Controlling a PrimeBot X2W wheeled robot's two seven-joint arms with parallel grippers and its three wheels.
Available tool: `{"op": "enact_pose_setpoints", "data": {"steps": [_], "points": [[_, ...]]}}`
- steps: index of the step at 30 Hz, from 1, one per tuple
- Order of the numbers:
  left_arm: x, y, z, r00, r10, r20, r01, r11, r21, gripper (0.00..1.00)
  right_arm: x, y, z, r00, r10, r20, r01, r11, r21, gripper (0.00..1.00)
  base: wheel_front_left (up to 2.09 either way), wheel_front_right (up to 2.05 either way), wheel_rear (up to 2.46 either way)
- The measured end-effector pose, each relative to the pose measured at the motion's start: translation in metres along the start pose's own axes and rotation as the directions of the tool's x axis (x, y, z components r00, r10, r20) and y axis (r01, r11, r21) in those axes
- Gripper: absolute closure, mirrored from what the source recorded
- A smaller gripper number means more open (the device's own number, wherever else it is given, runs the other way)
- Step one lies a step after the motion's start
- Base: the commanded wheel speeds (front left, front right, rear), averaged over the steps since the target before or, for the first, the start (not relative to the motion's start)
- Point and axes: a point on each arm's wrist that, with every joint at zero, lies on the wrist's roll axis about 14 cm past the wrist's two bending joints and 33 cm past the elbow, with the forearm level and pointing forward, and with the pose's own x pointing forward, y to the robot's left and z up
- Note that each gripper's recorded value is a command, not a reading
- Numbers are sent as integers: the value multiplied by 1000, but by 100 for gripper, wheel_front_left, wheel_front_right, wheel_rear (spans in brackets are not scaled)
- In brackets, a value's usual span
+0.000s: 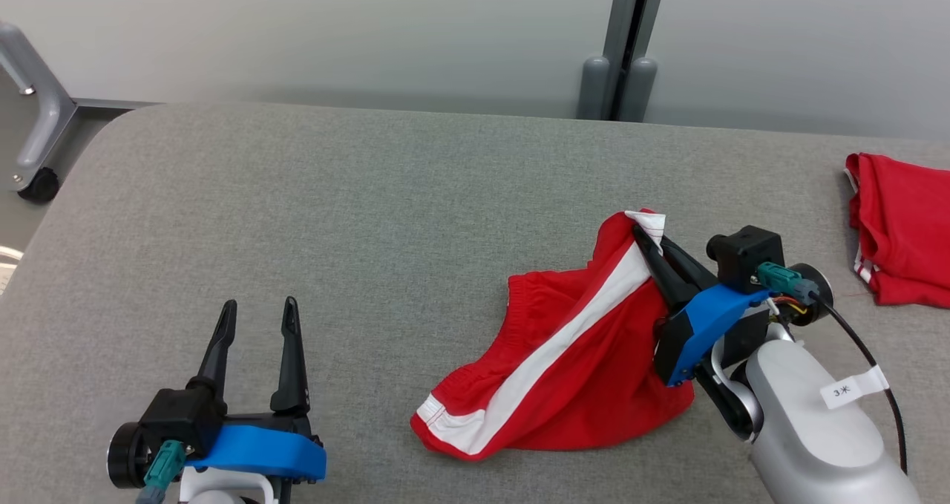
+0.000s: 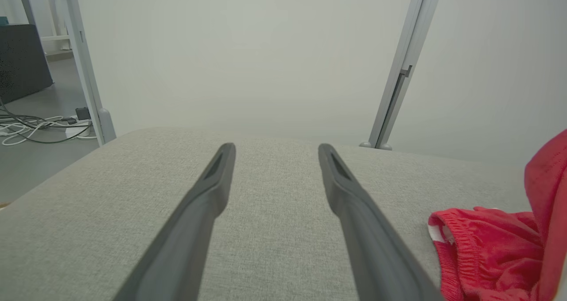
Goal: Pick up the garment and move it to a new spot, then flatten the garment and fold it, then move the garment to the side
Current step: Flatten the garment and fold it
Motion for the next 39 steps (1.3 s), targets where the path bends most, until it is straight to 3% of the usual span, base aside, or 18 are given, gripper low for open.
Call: {"op": "enact_pose_setpoints", "data": {"steps": [4,12,22,23,24,29,39], "points": [[1,-9,-2,1000,-26,-6,26,1000,-5,0,-12,-11,9,998,-39,50,39,999,11,100,0,0,0],[7,-32,-8,995,-96,-20,95,995,-19,0,-71,-21,-18,988,-141,57,136,987,84,100,0,0,0],[12,-52,-9,988,-155,-19,155,988,-23,0,-152,-18,-66,954,-294,-60,300,927,225,100,0,0,0],[12,-53,-9,987,-157,-20,156,987,-23,0,-158,-17,-73,950,-302,-80,313,921,231,62,0,0,0],[13,-53,-9,987,-158,-22,158,987,-24,0,-164,-16,-78,946,-310,-97,325,915,239,0,0,0,0],[13,-54,-11,987,-159,-27,159,987,-23,0,-179,-26,-82,923,-370,-102,384,889,251,0,0,0,0],[12,-50,-8,988,-153,-17,153,988,-16,0,-179,-52,-34,891,-444,93,415,882,225,0,0,0,0]]}}
